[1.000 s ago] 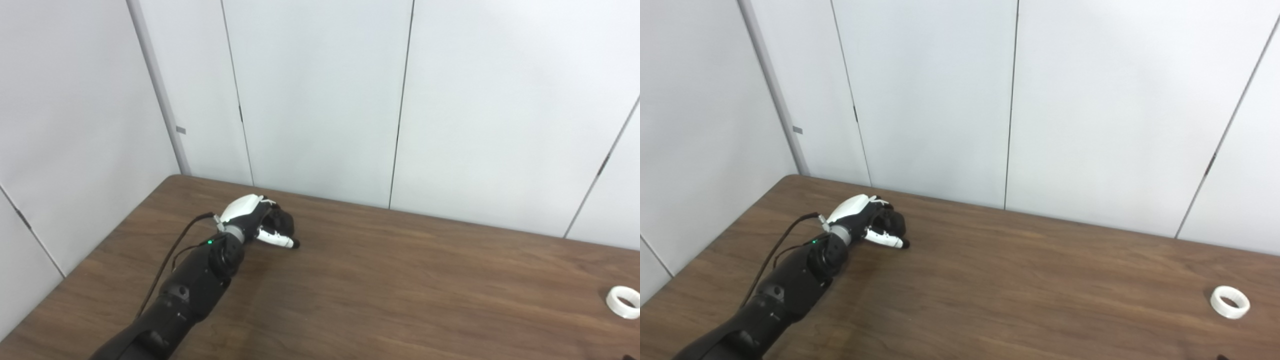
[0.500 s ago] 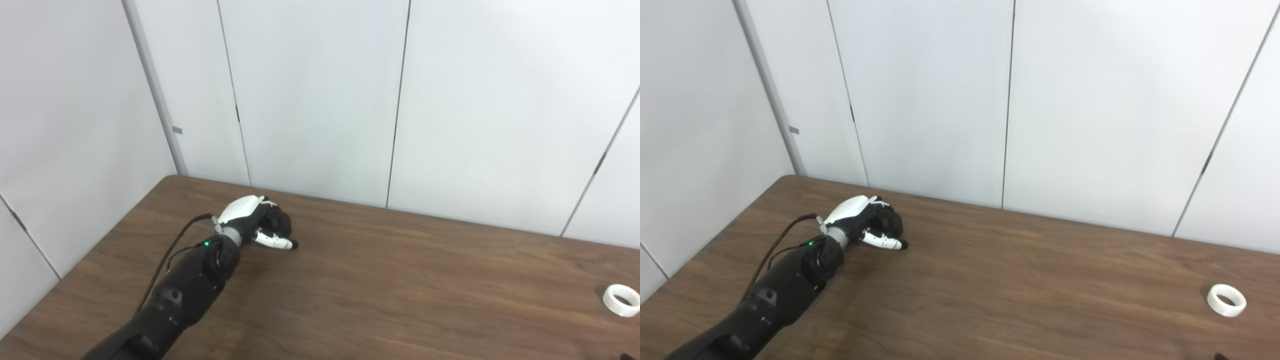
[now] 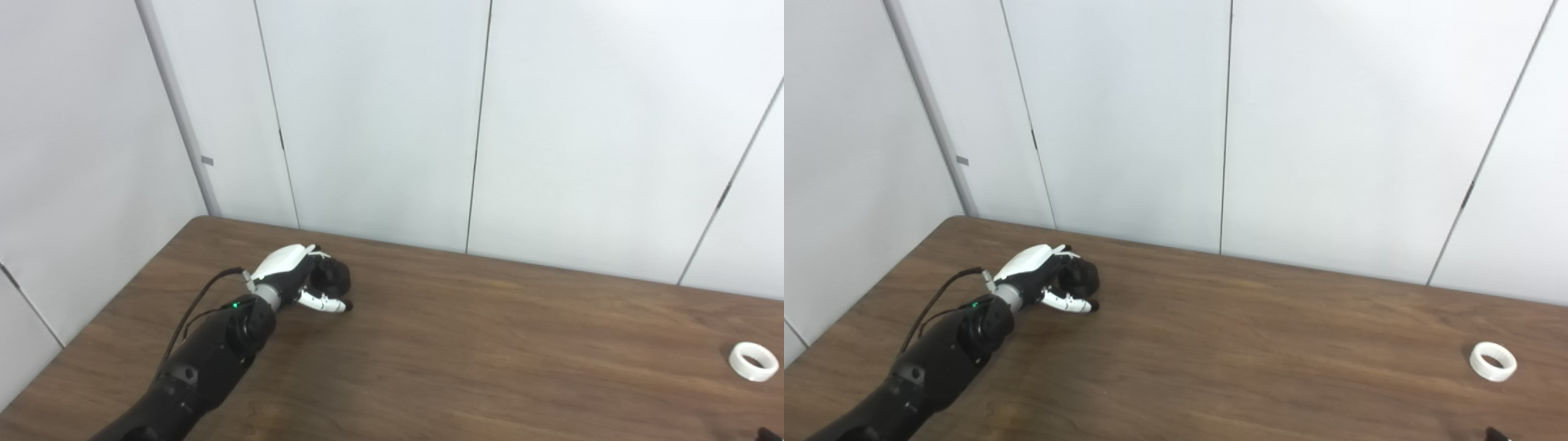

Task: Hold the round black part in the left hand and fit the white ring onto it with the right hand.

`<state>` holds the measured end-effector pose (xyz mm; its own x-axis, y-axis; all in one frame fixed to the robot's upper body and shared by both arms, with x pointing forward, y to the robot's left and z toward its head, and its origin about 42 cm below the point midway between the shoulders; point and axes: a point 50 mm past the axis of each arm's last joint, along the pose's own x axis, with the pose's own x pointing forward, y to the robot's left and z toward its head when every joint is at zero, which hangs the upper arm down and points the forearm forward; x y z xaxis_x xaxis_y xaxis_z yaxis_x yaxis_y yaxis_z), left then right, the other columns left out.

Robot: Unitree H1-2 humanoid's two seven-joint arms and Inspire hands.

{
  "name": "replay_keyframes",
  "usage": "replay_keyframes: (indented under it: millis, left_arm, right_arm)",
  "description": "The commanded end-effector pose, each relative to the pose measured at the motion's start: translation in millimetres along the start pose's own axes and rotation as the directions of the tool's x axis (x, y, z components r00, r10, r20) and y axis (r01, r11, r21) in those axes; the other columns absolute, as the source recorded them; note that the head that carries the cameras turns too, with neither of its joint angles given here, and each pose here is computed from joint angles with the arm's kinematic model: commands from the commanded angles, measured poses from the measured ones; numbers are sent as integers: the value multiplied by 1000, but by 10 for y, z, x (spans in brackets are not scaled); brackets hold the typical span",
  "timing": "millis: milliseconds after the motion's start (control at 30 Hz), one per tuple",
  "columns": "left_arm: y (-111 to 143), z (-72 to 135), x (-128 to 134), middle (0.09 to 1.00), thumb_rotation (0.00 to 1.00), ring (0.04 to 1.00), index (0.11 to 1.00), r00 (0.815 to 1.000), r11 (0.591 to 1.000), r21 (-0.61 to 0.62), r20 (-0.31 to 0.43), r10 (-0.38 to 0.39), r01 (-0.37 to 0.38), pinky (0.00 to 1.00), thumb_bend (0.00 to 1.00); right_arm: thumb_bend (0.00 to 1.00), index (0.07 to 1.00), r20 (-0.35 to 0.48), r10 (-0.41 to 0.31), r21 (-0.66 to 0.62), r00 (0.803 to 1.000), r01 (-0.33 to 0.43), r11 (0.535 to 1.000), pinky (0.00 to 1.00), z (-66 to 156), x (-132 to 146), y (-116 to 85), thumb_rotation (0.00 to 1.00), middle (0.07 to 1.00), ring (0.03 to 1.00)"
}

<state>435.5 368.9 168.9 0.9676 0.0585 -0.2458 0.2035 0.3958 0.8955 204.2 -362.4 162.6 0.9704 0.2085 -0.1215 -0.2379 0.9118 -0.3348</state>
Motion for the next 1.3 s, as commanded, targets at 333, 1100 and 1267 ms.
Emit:
replay_keyframes:
  millis: [333, 1100, 1267]
  left_arm:
    - [-32, -231, -68, 1000, 138, 1000, 815, 996, 997, 40, -61, -62, 65, 1000, 1000]
    - [-71, -347, -70, 861, 49, 931, 485, 998, 997, 74, -57, -18, 22, 1000, 518]
    - [-89, -337, -75, 830, 47, 909, 481, 999, 997, 75, -44, -17, 20, 1000, 515]
  right_arm:
    - [970, 1000, -19, 1, -28, 1000, -1, 1000, 1000, 8, -19, -87, 479, 1000, 1000]
    - [980, 1000, -20, 8, -16, 1000, -8, 1000, 1000, -11, -27, -103, 470, 1000, 1000]
    - [981, 1000, -19, 9, -17, 1000, -9, 1000, 1000, -3, -28, -101, 470, 1000, 1000]
